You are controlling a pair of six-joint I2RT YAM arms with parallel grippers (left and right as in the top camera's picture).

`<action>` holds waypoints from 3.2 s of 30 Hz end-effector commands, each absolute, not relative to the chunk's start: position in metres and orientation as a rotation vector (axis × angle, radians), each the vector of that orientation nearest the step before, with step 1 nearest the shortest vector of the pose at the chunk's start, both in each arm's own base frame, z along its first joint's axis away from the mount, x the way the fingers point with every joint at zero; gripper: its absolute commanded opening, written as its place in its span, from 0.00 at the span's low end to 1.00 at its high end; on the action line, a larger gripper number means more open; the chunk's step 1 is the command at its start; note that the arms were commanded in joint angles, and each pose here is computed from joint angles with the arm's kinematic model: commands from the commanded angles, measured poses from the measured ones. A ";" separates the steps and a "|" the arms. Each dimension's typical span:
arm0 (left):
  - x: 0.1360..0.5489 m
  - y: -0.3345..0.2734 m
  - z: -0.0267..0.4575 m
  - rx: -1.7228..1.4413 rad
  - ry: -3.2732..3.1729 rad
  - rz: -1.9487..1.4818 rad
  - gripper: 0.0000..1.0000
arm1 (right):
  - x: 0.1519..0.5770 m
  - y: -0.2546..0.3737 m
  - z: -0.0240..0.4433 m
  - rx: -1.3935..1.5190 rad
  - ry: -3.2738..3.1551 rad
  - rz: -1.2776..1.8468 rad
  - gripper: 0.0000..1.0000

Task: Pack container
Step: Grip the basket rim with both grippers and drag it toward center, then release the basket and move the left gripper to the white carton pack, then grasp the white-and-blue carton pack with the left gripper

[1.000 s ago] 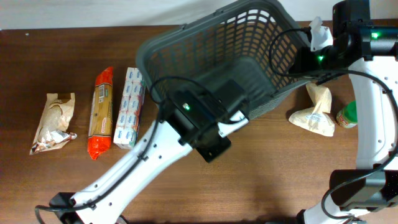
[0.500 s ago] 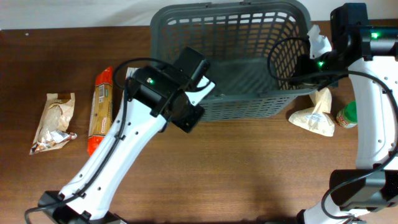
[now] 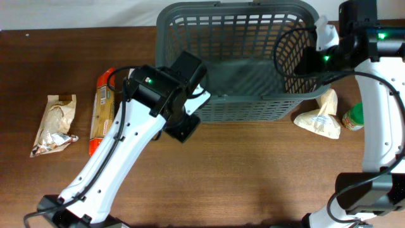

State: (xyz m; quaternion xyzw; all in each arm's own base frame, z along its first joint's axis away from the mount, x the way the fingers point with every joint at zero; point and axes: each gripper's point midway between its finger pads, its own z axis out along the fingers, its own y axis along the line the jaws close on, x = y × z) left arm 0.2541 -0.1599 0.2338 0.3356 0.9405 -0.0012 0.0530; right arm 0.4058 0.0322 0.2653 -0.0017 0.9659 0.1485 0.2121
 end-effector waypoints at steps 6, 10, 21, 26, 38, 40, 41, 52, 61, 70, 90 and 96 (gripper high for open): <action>0.232 -0.128 0.276 0.842 2.795 -0.059 0.02 | 0.422 0.004 0.342 0.008 2.394 0.308 0.04; 0.237 -0.088 0.293 0.639 2.766 0.026 0.02 | 0.426 -0.029 0.344 0.137 2.367 0.286 0.04; 0.252 0.010 0.304 0.092 2.778 0.123 0.02 | 0.436 -0.082 0.311 0.367 2.417 0.278 0.04; 0.255 0.032 0.306 -0.031 2.759 0.141 0.02 | 0.450 -0.070 0.267 0.428 2.529 0.353 0.04; 0.256 0.049 0.307 -0.125 2.746 0.159 0.49 | 0.465 -0.011 0.238 0.262 2.624 0.436 0.04; 0.257 0.048 0.307 -0.124 2.748 0.152 0.63 | 0.465 -0.018 0.237 0.279 2.626 0.395 0.04; 0.257 0.047 0.306 -0.121 2.751 0.141 0.67 | 0.465 -0.023 0.236 0.291 2.624 0.378 0.04; 0.289 0.016 0.256 0.059 2.940 -0.170 0.76 | 0.443 -0.144 0.236 0.795 2.507 0.317 0.13; 0.325 0.013 0.183 0.233 3.132 -0.305 0.74 | 0.422 -0.175 0.231 0.931 2.500 0.304 0.75; 0.366 0.026 0.120 0.317 3.184 -0.161 0.66 | 0.422 -0.175 0.231 0.931 2.500 0.304 0.99; 0.387 0.007 -0.018 0.469 3.379 0.030 0.02 | 0.421 -0.175 0.231 0.931 2.500 0.304 0.99; 0.409 0.002 0.034 0.430 3.311 -0.010 0.02 | 0.422 -0.175 0.231 0.931 2.500 0.304 0.99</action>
